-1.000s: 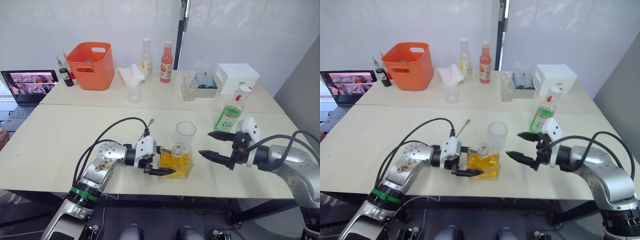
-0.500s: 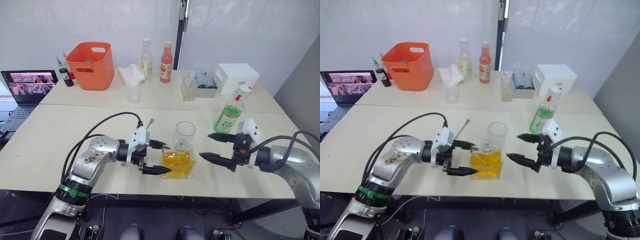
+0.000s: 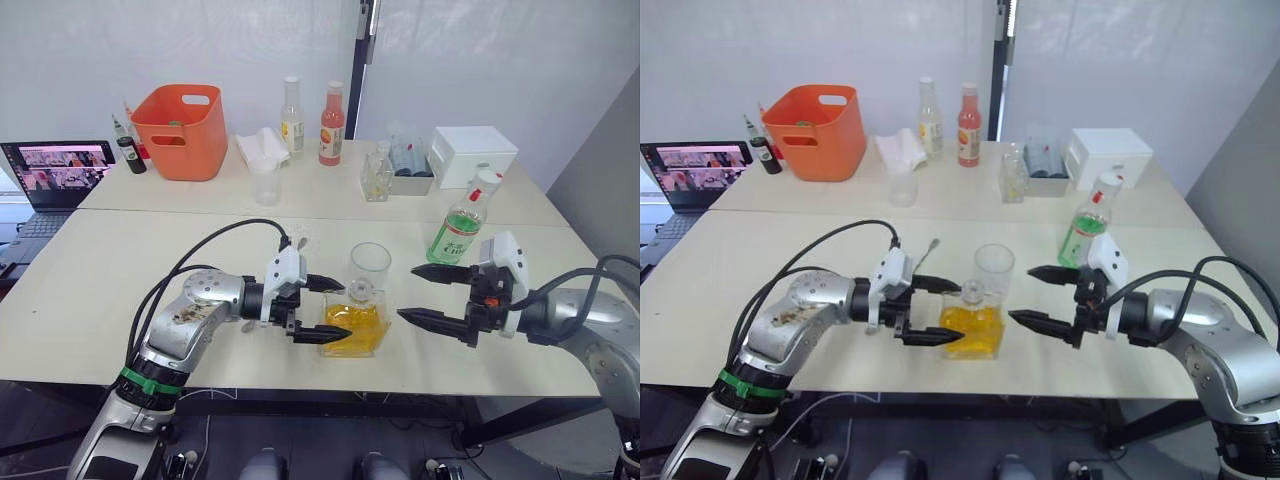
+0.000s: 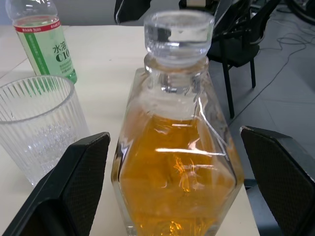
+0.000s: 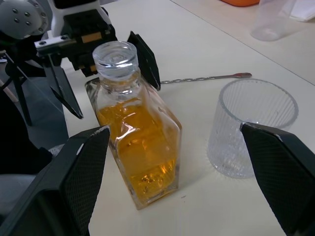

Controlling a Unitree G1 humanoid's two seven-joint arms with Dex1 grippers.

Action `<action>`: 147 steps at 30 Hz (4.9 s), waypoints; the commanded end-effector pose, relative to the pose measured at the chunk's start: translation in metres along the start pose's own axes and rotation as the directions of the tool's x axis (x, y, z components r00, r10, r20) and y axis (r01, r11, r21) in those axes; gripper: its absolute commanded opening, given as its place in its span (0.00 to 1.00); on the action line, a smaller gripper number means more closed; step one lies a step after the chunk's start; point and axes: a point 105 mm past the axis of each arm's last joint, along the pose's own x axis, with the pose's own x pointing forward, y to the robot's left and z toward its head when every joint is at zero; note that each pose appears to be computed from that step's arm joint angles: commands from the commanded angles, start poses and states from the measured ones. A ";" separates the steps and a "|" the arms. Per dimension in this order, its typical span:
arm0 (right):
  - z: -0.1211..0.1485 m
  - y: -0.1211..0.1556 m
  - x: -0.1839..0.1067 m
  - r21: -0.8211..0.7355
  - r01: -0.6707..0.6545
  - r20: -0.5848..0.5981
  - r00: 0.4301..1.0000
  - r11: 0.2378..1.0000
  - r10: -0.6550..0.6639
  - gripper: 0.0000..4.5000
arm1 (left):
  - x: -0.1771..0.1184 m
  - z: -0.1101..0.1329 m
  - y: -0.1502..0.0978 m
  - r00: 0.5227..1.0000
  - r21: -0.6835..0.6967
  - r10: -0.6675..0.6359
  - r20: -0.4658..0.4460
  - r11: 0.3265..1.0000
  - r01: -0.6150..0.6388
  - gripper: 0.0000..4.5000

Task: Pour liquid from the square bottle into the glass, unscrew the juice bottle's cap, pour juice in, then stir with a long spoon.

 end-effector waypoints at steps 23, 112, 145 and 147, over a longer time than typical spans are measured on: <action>0.027 0.019 0.011 -0.078 -0.080 0.010 0.997 0.994 0.081 1.00 | 0.021 0.003 -0.001 0.999 0.084 -0.029 0.043 0.996 0.026 0.62; -0.130 -0.119 -0.079 0.161 0.980 -0.202 0.147 0.115 -0.968 0.92 | 0.013 -0.005 0.006 1.000 0.092 -0.009 0.018 0.996 0.007 0.62; -0.038 -0.017 -0.006 0.068 0.450 0.077 0.888 0.890 -0.454 1.00 | -0.048 0.031 0.010 0.986 0.076 0.056 0.160 0.995 -0.069 0.62; -0.037 -0.017 -0.002 0.071 0.444 0.081 0.890 0.893 -0.449 1.00 | -0.054 0.032 0.012 0.986 0.078 0.075 0.150 0.993 -0.087 0.62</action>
